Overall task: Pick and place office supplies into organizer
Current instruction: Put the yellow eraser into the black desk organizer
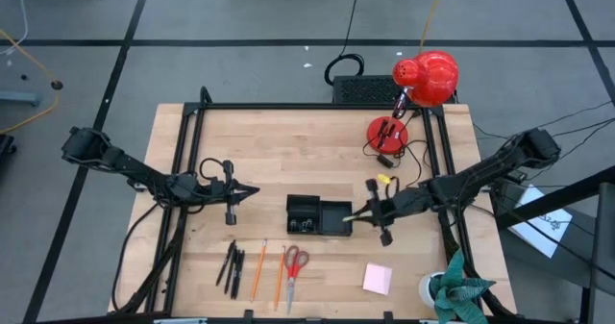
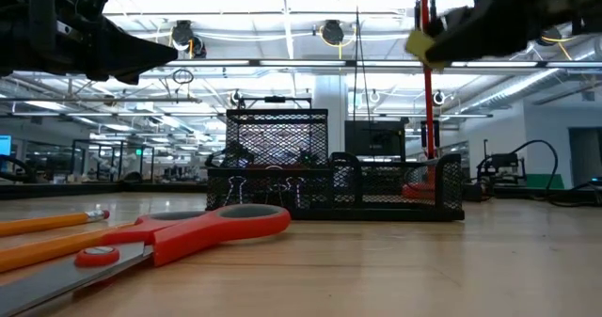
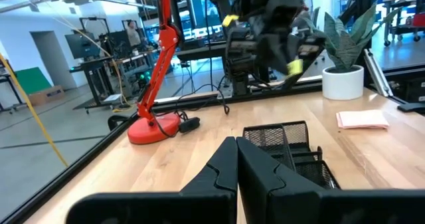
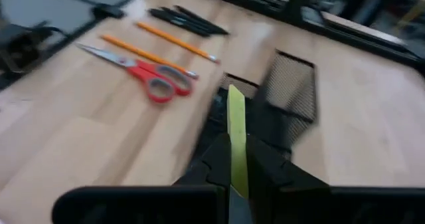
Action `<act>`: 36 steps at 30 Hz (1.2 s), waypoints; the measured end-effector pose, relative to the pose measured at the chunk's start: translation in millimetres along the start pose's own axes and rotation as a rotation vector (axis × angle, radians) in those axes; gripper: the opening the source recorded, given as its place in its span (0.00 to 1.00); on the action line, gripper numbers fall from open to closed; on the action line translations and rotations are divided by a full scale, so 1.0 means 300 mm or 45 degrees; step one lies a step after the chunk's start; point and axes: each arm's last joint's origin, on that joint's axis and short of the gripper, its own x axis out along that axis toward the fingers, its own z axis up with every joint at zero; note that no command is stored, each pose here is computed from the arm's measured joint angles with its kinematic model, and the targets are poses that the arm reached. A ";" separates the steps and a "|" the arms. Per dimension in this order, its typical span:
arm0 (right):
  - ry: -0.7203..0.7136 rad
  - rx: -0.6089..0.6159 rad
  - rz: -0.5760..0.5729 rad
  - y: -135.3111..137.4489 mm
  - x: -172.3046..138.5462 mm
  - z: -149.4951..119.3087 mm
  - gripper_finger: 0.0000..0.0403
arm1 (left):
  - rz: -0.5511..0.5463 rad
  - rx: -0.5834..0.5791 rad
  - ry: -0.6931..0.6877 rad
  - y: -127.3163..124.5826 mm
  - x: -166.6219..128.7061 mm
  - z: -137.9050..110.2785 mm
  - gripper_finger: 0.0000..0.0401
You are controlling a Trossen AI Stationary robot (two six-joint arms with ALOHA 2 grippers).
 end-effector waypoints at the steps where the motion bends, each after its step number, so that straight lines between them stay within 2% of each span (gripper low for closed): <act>1: -0.005 0.018 -0.034 -0.004 -0.006 -0.023 0.03 | -0.001 0.002 0.001 0.000 0.000 0.000 0.01; 6: -0.031 0.053 -0.136 -0.007 -0.027 -0.099 0.03 | 0.000 0.002 0.000 0.000 0.000 0.000 0.01; 13: -0.083 0.105 -0.139 -0.001 -0.035 -0.152 0.03 | 0.018 0.003 0.004 0.001 0.000 -0.001 0.01; 26: -0.126 0.149 -0.133 -0.001 -0.036 -0.144 0.03 | 0.021 0.002 0.005 0.001 0.000 -0.001 0.01; 31: -0.222 0.166 -0.073 0.003 -0.030 -0.123 0.03 | 0.022 0.002 0.005 0.002 0.000 -0.001 0.01; 36: -0.240 0.122 -0.055 0.018 0.006 -0.111 0.03 | 0.032 0.001 0.006 0.002 0.000 -0.001 0.01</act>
